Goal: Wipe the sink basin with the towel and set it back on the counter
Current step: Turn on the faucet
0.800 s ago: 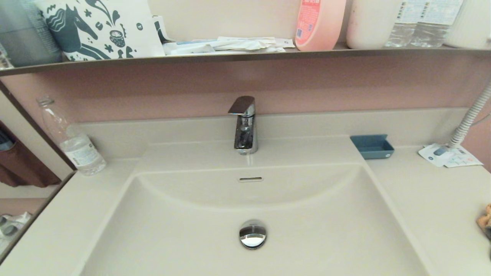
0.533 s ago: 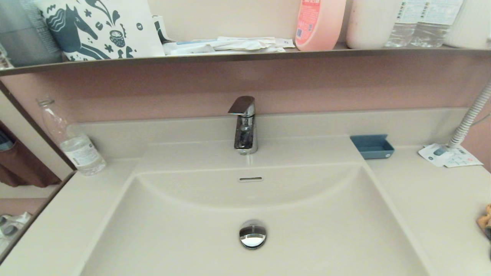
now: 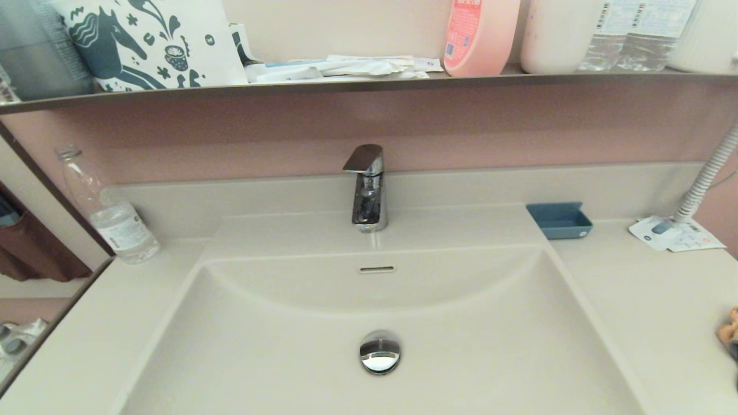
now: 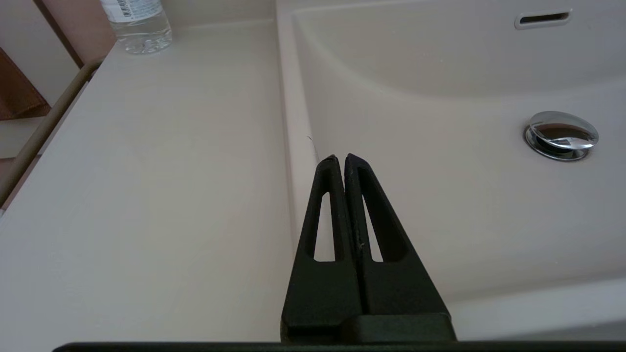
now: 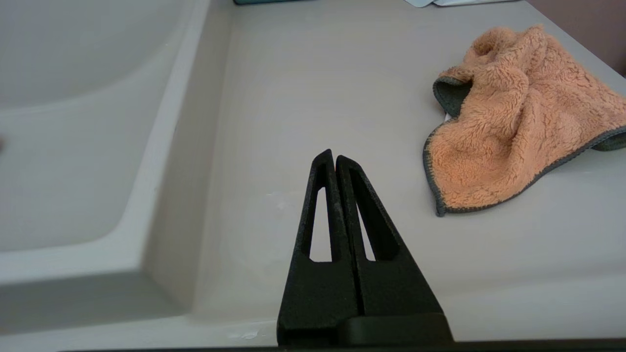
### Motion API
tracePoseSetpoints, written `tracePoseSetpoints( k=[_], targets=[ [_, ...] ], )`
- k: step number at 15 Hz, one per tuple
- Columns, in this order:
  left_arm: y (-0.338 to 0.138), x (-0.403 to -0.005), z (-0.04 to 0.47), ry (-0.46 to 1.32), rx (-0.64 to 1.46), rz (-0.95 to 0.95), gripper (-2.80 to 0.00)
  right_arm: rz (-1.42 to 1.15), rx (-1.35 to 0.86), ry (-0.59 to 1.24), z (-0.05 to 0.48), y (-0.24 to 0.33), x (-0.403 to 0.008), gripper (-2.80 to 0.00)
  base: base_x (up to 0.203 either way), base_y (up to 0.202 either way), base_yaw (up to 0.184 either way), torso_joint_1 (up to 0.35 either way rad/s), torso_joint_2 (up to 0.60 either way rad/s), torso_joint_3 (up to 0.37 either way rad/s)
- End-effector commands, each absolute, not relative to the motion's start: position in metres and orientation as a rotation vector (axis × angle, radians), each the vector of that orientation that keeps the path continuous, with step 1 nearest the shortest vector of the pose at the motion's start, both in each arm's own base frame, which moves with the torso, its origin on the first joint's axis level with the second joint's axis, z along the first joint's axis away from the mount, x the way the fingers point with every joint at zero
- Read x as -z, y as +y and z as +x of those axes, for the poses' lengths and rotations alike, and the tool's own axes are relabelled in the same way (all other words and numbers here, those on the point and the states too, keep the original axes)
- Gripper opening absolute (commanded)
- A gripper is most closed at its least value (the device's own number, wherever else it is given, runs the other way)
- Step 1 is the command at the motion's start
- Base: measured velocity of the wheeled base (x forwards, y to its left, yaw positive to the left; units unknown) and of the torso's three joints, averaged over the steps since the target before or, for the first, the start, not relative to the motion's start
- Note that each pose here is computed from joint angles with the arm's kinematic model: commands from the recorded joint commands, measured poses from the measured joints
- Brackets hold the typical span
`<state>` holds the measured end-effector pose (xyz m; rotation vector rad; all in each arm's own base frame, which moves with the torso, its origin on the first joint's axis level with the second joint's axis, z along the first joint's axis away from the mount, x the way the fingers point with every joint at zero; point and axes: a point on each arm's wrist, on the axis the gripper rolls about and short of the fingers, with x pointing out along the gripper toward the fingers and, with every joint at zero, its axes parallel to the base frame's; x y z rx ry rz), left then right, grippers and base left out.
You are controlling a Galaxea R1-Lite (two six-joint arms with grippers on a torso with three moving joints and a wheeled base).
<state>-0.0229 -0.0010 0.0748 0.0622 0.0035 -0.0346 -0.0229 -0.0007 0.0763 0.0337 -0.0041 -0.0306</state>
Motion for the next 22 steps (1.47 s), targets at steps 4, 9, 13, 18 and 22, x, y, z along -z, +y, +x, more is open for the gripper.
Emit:
tracePoseSetpoints(
  k=[4,9,13,18,22],
  targets=[
    [-0.001,-0.077,-0.023,-0.008,0.035,0.07,-2.8,0.034,0.031,-0.004,-0.023,-0.001,-0.076,-2.8,0.0,0.0,0.0,0.0,0.0,0.0],
    [-0.002,-0.146,-0.033,-0.085,0.067,0.072,-2.8,0.034,0.031,-0.004,-0.023,-0.001,-0.076,-2.8,0.0,0.0,0.0,0.0,0.0,0.0],
    [-0.004,-0.187,-0.01,-0.001,0.169,0.049,-2.8,0.034,0.031,-0.004,-0.023,-0.001,-0.076,-2.8,0.0,0.0,0.0,0.0,0.0,0.0],
    [-0.007,-0.223,0.076,0.091,0.269,-0.044,-2.8,0.034,0.031,-0.004,-0.023,-0.001,-0.076,-2.8,0.0,0.0,0.0,0.0,0.0,0.0],
    [-0.045,-0.235,0.125,0.083,0.453,-0.043,-2.8,0.034,0.031,-0.004,-0.023,-0.001,-0.076,-2.8,0.0,0.0,0.0,0.0,0.0,0.0]
  ],
)
